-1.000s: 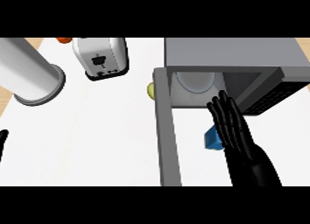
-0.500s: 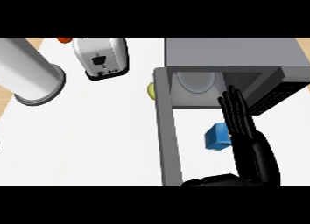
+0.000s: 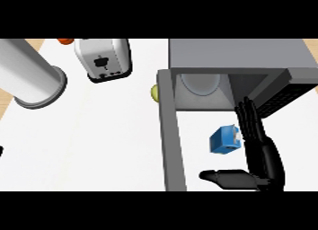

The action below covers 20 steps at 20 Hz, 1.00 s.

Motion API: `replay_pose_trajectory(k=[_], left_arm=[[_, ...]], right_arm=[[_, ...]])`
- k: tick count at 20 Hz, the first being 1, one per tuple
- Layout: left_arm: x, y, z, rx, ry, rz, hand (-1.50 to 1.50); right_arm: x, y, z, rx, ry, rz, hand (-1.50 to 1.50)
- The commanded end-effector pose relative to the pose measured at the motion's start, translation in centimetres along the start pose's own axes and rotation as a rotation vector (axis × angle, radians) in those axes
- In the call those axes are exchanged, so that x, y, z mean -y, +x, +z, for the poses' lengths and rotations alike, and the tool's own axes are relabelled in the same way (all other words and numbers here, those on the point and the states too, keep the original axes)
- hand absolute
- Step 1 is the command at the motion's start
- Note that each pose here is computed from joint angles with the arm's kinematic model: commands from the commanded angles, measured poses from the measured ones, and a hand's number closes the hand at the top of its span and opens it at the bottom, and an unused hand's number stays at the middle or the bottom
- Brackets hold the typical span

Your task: Pick up the milk, place it into the microwave and close the microwave

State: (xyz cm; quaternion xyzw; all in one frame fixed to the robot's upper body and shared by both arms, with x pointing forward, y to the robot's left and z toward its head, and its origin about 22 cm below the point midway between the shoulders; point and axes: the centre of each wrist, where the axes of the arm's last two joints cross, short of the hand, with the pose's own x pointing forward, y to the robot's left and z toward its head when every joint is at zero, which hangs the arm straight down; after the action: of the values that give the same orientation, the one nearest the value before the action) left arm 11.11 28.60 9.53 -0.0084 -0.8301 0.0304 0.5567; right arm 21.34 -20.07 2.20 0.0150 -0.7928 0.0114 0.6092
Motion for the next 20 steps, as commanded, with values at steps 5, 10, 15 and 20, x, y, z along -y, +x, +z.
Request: replay_pose_trajectory(k=[5, 10, 15, 20], left_arm=[[-1.0, 0.9, 1.8, 0.009, 0.020, 0.007, -1.50], [0.0, 0.6, 1.0, 0.001, -0.001, -0.008, -1.50], [-0.5, 1.6, 1.6, 0.006, -0.019, 0.016, -1.50], [-0.1, -0.6, 0.7, -0.003, -0.001, 0.011, -1.50]], right_arm=[[3.9, -3.4, 1.4, -0.022, 0.005, 0.036, -1.50], [3.8, -4.8, 2.3, -0.028, 0.023, 0.022, -1.50], [4.2, -5.7, 3.4, -0.005, 0.050, 0.056, -1.50], [4.3, -8.4, 0.8, -0.003, 0.045, 0.050, -1.50]])
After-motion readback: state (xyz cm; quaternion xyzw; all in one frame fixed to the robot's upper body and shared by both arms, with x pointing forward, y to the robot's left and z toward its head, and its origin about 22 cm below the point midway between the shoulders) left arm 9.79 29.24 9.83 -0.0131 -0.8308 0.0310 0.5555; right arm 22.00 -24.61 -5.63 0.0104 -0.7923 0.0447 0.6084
